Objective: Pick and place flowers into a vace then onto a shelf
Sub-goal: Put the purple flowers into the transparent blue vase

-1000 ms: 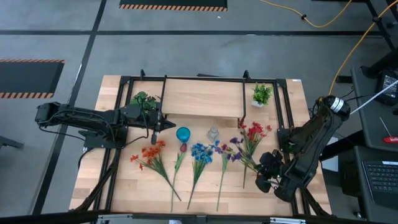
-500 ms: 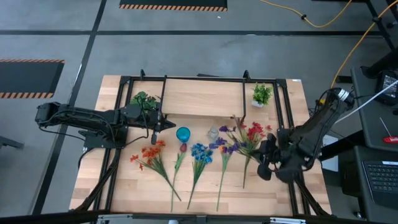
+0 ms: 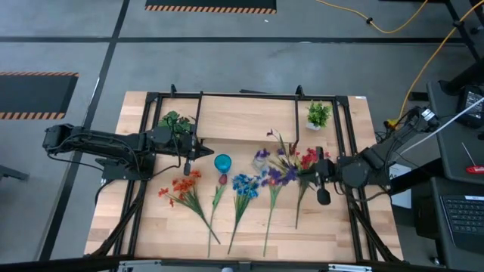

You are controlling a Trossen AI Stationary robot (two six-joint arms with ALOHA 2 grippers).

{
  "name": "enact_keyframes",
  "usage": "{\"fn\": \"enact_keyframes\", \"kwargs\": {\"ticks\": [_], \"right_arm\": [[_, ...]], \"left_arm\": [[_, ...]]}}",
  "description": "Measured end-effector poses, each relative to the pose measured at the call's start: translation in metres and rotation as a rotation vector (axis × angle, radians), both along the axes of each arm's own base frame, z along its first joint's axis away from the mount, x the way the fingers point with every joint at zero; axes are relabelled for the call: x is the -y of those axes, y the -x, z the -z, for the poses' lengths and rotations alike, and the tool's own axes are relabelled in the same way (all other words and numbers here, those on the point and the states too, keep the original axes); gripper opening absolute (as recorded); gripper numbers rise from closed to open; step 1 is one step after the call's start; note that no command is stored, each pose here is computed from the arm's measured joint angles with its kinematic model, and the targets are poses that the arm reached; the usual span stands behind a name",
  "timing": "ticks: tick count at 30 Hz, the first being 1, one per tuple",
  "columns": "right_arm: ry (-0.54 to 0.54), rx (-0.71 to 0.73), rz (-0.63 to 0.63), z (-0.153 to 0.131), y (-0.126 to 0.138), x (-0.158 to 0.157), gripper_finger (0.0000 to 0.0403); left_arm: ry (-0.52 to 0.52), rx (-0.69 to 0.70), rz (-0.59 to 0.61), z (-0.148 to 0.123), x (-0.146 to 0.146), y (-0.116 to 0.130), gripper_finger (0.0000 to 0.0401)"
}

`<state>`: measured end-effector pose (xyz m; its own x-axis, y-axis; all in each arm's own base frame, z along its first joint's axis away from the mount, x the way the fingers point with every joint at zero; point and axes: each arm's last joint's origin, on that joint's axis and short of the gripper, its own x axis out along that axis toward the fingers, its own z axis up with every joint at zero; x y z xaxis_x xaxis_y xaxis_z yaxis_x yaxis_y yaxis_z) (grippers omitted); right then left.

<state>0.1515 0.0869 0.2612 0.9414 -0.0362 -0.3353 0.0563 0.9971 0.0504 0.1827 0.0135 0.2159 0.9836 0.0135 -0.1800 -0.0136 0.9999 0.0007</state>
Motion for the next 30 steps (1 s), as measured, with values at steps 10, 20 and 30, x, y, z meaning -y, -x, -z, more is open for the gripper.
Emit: {"fn": "enact_keyframes", "kwargs": {"ticks": [10,20,30], "right_arm": [[0.095,0.086,0.012,0.005,-0.016,0.006,0.0005],[0.131,0.211,-0.064,0.018,-0.033,0.024,0.0005],[0.167,0.272,-0.073,0.012,-0.04,0.042,0.0005]], "left_arm": [[0.0,0.002,0.001,0.0,0.0,0.0,0.0036],[-0.056,0.052,0.009,-0.005,0.0,-0.001,0.0153],[-0.089,0.132,-0.062,-0.013,-0.002,-0.001,0.0231]]}}
